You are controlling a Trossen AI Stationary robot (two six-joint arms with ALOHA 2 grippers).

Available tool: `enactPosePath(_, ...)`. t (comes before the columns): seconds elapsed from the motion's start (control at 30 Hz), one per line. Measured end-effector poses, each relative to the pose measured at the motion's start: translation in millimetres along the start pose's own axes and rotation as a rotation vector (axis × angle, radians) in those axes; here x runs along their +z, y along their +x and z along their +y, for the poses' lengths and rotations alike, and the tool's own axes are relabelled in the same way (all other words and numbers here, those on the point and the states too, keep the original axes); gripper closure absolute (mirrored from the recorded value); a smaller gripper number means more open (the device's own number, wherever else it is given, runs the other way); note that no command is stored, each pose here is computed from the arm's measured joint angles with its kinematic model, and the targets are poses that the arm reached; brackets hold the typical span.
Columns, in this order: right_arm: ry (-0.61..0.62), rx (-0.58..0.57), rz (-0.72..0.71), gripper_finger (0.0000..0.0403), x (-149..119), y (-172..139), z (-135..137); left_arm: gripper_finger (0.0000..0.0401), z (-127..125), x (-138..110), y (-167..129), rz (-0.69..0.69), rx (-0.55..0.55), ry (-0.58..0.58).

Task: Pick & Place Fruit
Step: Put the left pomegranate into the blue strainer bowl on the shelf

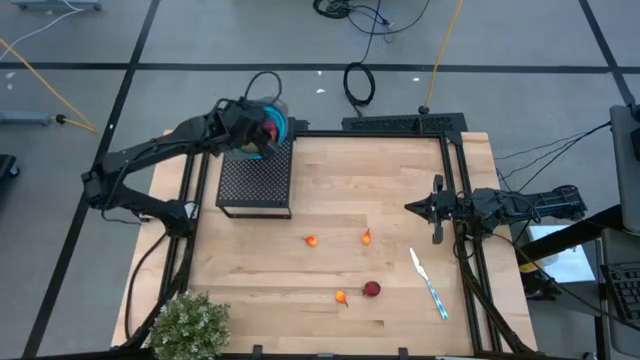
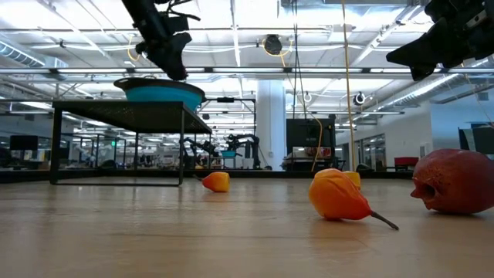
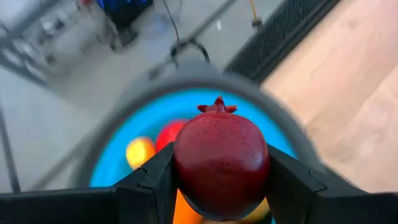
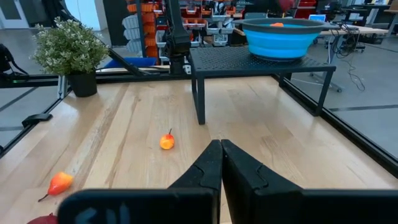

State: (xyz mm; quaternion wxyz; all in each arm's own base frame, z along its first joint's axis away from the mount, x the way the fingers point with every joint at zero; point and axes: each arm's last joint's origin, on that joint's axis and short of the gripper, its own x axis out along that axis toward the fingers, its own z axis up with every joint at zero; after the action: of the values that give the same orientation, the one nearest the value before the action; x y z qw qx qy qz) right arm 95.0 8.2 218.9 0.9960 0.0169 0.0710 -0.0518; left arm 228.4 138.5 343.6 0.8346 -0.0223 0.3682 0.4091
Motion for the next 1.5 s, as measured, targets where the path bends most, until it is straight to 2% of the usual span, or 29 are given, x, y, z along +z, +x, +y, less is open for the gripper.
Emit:
enactPosePath(0.2,0.0,0.0,0.0,0.0403,0.0,0.0,0.0,0.0217,30.7,7.1,-14.2,0.086,0.013,-0.139)
enactPosePath(0.4,0.0,0.0,0.0,0.0403,0.0,0.0,0.0,0.0217,60.1,11.9,-26.1,0.137,-0.036,-0.275)
enactPosePath(0.57,0.0,0.0,0.0,0.0403,0.0,0.0,0.0,0.0217,74.5,7.2,-24.4,0.184,-0.115,-0.373)
enactPosePath(0.67,0.0,0.0,-0.001,0.0403,0.1,0.0,0.0,0.0217,81.1,3.3,-23.2,0.216,-0.122,-0.405)
enactPosePath(0.9,0.0,0.0,0.0,0.0403,0.0,0.0,0.0,0.0217,87.6,0.1,-16.8,0.253,-0.093,-0.419)
enactPosePath(1.1,0.0,0.0,0.0,0.0403,0.0,0.0,0.0,0.0217,84.5,0.5,3.6,0.307,-0.094,-0.379)
enactPosePath(1.3,0.001,0.0,0.0,0.0403,0.1,0.0,0.0,0.0217,82.9,-0.1,28.1,0.361,-0.031,-0.323)
enactPosePath(1.5,0.001,0.0,-0.001,0.0403,0.1,0.0,0.0,0.0217,83.1,4.6,37.0,0.318,-0.024,-0.279)
